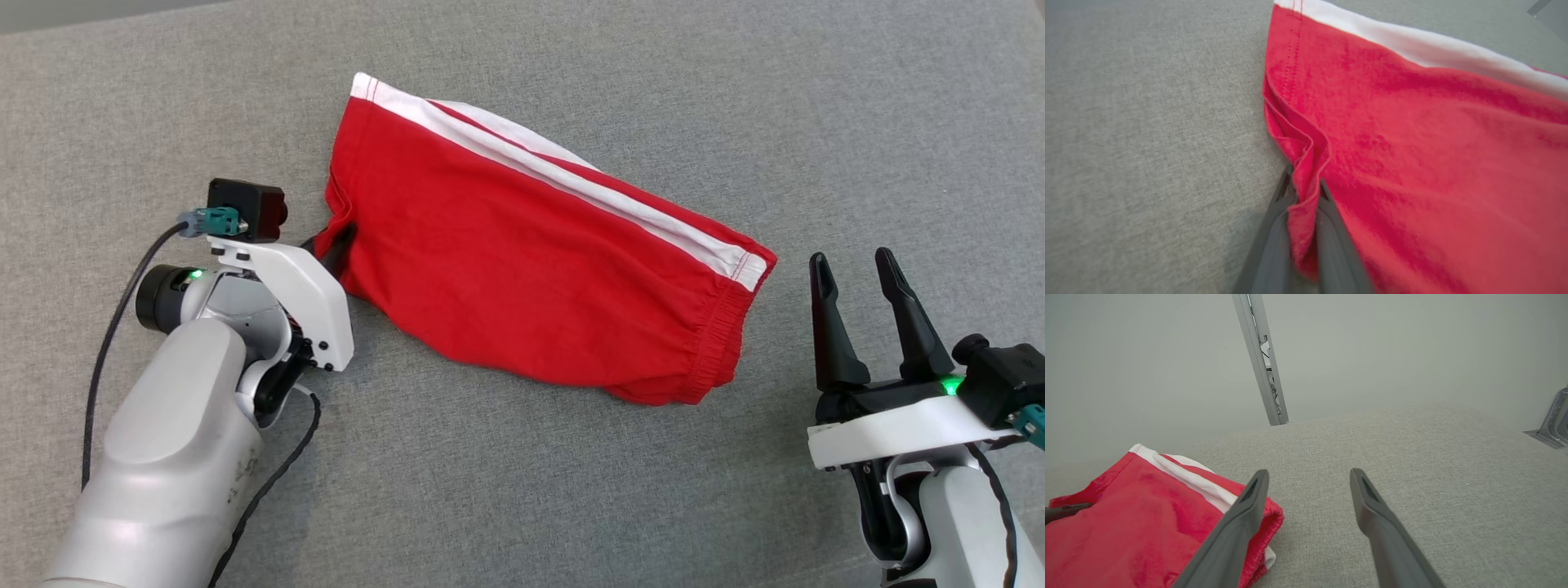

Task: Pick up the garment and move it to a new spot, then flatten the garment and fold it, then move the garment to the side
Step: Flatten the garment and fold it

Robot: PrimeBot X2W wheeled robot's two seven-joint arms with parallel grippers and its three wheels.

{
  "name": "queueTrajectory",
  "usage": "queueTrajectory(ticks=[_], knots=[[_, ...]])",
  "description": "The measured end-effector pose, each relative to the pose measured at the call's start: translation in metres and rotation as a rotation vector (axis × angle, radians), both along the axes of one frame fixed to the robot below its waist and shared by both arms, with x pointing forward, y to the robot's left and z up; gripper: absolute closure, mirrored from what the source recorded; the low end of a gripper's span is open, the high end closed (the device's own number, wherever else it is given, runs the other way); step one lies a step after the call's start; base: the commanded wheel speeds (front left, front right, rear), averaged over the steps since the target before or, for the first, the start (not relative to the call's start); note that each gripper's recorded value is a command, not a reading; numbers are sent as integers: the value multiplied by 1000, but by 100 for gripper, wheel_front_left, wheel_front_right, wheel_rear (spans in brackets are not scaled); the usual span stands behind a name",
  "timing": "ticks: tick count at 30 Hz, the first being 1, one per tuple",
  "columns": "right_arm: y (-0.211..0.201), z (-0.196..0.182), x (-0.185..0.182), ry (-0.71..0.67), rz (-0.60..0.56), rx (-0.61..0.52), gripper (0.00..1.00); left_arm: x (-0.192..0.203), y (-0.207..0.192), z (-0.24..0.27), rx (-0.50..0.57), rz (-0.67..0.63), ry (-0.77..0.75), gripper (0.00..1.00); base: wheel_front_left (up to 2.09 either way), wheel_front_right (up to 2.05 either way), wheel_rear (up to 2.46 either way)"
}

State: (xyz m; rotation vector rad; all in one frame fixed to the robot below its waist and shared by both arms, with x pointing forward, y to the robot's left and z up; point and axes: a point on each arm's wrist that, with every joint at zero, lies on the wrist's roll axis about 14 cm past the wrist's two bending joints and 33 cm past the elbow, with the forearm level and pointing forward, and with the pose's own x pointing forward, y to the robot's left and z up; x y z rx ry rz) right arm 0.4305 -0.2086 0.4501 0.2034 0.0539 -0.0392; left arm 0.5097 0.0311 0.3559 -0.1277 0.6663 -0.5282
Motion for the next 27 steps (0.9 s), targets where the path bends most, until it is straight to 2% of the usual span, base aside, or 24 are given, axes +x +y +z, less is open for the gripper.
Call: queueTrajectory(ticks=[5, 15, 22, 27], knots=[[-2, 2, 0, -9, -7, 9, 0, 0, -3, 2, -12, 2, -17, 100, 0, 0, 0], [2, 1, 2, -13, 0, 10, 0, -15, 26, 5, -72, 148, -70, 100, 0, 0, 0], [17, 2, 7, -6, 47, 1, 0, -63, 64, 9, -98, 318, -73, 100, 0, 0, 0], [26, 9, 9, -15, 76, -5, 0, -93, 77, 22, -133, 416, -69, 100, 0, 0, 0]])
